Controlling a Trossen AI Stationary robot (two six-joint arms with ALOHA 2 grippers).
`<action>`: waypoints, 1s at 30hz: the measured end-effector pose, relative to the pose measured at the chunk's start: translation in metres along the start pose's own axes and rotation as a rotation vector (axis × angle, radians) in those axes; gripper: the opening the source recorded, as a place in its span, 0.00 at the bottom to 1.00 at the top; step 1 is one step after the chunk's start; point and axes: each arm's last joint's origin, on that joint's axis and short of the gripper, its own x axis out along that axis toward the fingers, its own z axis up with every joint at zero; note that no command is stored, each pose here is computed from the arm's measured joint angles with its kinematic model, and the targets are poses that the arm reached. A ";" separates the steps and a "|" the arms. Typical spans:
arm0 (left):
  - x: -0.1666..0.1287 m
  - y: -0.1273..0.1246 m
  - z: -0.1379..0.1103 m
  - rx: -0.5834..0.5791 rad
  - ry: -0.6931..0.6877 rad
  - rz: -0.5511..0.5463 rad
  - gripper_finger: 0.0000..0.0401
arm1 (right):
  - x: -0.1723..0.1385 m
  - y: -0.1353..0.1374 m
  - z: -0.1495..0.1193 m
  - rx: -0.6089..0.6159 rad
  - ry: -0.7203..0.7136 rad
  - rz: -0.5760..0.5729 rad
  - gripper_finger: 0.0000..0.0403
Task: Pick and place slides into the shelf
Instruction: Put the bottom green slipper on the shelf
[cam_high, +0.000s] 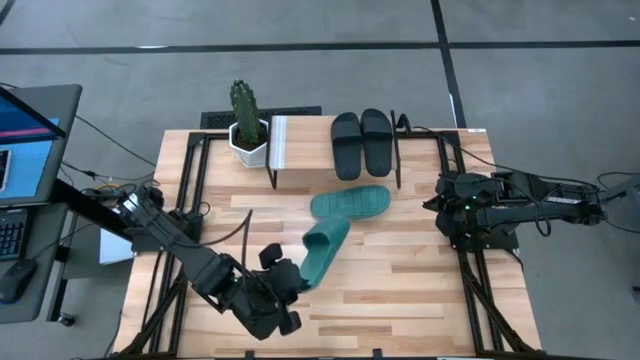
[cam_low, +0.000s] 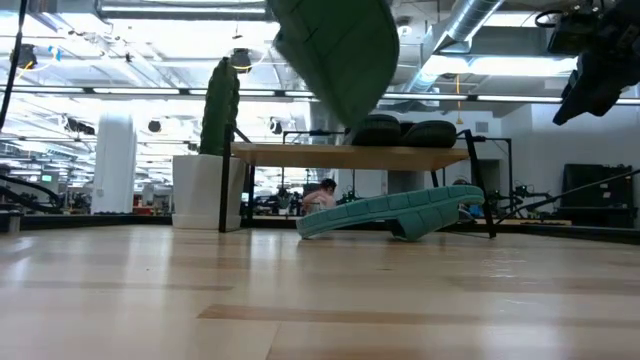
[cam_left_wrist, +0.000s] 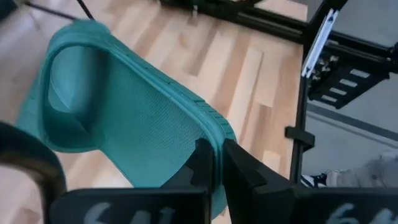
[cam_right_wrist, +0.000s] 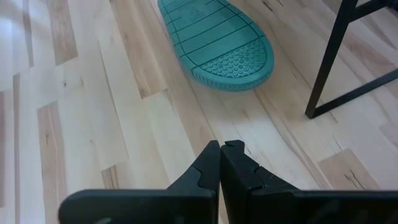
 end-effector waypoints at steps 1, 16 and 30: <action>-0.002 0.001 0.004 0.007 -0.008 0.009 0.00 | 0.000 0.000 0.000 0.000 0.000 0.000 0.00; 0.003 0.045 0.046 0.175 -0.007 0.222 0.00 | 0.000 0.000 0.000 0.000 0.000 0.001 0.00; 0.029 0.100 0.076 0.257 0.022 0.463 0.00 | 0.000 0.000 0.000 0.000 -0.001 0.001 0.00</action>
